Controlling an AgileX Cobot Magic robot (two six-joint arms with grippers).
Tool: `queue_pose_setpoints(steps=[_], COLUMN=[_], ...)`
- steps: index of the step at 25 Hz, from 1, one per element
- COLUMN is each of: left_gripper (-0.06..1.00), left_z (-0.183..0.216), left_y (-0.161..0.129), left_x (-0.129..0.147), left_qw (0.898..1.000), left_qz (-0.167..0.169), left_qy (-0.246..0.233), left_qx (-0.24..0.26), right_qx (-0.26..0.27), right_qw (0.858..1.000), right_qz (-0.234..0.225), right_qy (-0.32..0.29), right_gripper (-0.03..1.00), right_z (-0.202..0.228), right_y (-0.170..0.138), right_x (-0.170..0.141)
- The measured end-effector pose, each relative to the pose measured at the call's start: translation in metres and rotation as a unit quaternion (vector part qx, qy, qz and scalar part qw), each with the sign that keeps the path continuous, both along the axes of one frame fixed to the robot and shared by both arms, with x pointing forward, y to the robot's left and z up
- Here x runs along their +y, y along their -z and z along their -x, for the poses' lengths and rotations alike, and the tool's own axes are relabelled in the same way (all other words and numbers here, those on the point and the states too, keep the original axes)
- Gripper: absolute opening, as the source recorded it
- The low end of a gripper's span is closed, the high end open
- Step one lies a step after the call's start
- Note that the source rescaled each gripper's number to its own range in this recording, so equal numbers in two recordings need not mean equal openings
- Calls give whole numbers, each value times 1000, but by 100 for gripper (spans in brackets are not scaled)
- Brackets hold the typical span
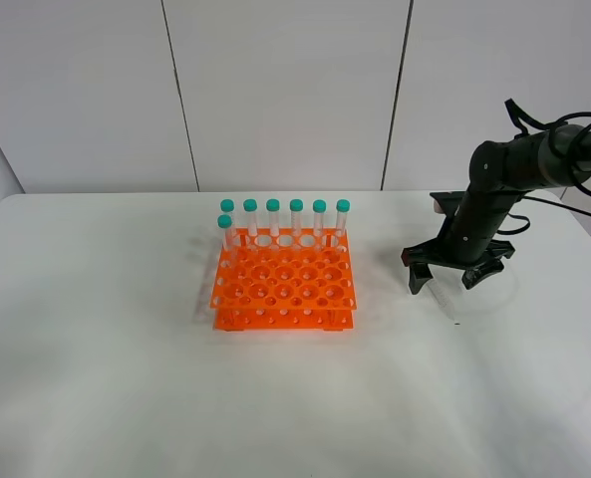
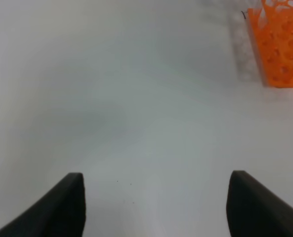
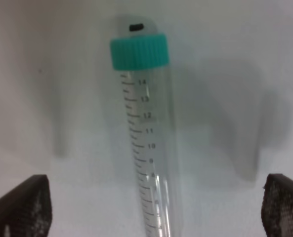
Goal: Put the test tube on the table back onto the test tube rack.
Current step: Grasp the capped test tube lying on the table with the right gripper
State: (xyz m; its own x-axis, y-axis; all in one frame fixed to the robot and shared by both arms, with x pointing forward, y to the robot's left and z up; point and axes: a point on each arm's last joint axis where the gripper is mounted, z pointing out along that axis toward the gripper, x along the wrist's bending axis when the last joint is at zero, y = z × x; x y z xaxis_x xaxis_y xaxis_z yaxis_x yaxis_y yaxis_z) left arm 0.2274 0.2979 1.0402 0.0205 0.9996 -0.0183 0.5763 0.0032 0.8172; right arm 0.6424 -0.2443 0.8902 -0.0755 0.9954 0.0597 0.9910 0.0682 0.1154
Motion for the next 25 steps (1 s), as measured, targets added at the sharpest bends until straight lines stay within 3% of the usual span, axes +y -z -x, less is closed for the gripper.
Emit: queue_pose_setpoints(steps=[13,15,17,20,21,25], left_gripper=[96,96,96,96,96,96], left_z=[0,0,0,0,0,0], left_y=[0,0,0,0,0,0], left_x=[0,0,0,0,0,0], left_qw=[1000,1000,1000,1000,1000,1000], left_qz=[0,0,0,0,0,0], left_qy=[0,0,0,0,0,0], left_qx=[0,0,0,0,0,0], right_qx=[26,28,31,34,33,26], right_qw=[1000,1000,999,999,999,999], right_qz=[7,10,12,11,9,7], right_qy=[-4,-6,-7,-6,-10,-31], right_gripper=[89,79,57,5,0,2], right_z=[0,1,1,1,0,-8], right_y=[17,17,17,18,17,7], right_x=[-1,-1,-1,-1,-1,1])
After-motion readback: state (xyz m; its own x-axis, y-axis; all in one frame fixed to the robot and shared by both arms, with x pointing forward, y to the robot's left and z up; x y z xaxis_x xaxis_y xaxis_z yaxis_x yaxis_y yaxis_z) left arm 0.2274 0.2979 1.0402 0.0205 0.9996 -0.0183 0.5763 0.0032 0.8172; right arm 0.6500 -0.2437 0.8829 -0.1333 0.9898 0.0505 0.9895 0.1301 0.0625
